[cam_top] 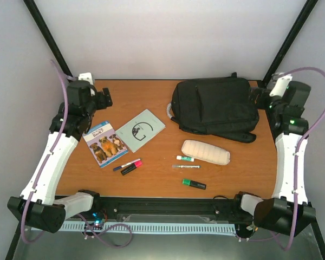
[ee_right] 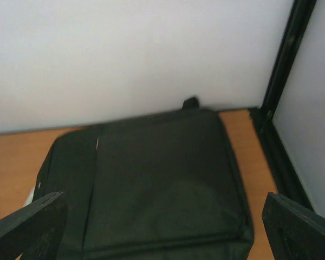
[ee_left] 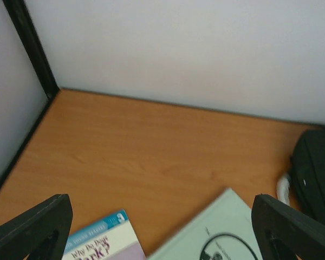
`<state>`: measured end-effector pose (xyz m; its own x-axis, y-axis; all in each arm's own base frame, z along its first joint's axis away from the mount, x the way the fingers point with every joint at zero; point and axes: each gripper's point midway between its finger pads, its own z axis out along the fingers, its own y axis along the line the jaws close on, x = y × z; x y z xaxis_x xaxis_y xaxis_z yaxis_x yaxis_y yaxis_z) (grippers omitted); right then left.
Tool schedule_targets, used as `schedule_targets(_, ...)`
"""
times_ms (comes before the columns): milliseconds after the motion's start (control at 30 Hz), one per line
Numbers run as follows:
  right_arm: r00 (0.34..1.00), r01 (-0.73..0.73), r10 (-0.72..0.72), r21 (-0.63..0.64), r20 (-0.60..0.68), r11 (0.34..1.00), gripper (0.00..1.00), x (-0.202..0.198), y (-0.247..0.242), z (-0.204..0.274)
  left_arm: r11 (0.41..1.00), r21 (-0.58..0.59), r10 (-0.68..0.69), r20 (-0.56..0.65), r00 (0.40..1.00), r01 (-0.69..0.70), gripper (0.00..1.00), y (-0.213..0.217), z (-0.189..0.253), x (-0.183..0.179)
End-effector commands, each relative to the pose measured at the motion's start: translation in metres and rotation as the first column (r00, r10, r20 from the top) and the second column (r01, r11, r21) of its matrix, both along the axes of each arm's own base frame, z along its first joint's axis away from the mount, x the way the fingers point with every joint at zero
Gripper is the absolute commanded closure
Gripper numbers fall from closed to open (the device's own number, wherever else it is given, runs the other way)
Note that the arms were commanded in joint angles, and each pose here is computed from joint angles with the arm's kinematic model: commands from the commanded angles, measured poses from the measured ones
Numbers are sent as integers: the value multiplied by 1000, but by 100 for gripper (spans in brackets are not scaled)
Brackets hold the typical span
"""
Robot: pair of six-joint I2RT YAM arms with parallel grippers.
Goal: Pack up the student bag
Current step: Adjust the stationery at the center of the board.
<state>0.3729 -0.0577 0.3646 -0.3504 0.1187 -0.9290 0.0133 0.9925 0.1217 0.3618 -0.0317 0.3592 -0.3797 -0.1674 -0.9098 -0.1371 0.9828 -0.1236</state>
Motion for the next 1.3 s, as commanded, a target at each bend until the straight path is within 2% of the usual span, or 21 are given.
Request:
schedule_targets(0, 996, -71, 70, -27, -57, 997, 0, -13, 24, -34, 986, -84, -150, -31, 988, 147, 8, -38, -27, -3)
schedule_targets(133, 976, -176, 169, -42, -140, 984, 0, -30, 50, -78, 950, -132, -297, -110, 949, 282, 13, -80, -67, -15)
schedule_targets(267, 948, -261, 248, -43, -200, 964, 0, -49, 71, -117, 883, -173, -462, -164, 872, 435, 17, -135, -97, -41)
schedule_targets(567, 913, -347, 320, -68, -254, 935, 0, -73, 89, -160, 649, -168, -757, -240, 608, 742, 23, -265, -135, -126)
schedule_targets(633, 911, -355, 325, -81, -256, 931, 0, -75, 90, -164, 582, -142, -797, -293, 528, 801, 23, -295, -150, -147)
schedule_targets(700, 912, -353, 320, -94, -256, 931, 0, -77, 89, -165, 535, -88, -809, -340, 480, 840, 23, -322, -164, -162)
schedule_targets(800, 920, -337, 299, -121, -254, 934, 0, -77, 85, -165, 420, -6, -827, -414, 380, 908, 23, -363, -189, -194)
schedule_targets(1000, 936, -297, 251, -170, -248, 940, 0, -76, 75, -164, 208, 62, -834, -510, 210, 976, 23, -421, -233, -239)
schedule_targets(1167, 943, -273, 225, -187, -244, 944, 0, -75, 70, -162, 105, 53, -829, -547, 116, 993, 18, -437, -258, -255)
schedule_targets(1267, 942, -276, 227, -187, -246, 943, 0, -74, 70, -163, 67, 65, -844, -528, 92, 996, 17, -445, -263, -257)
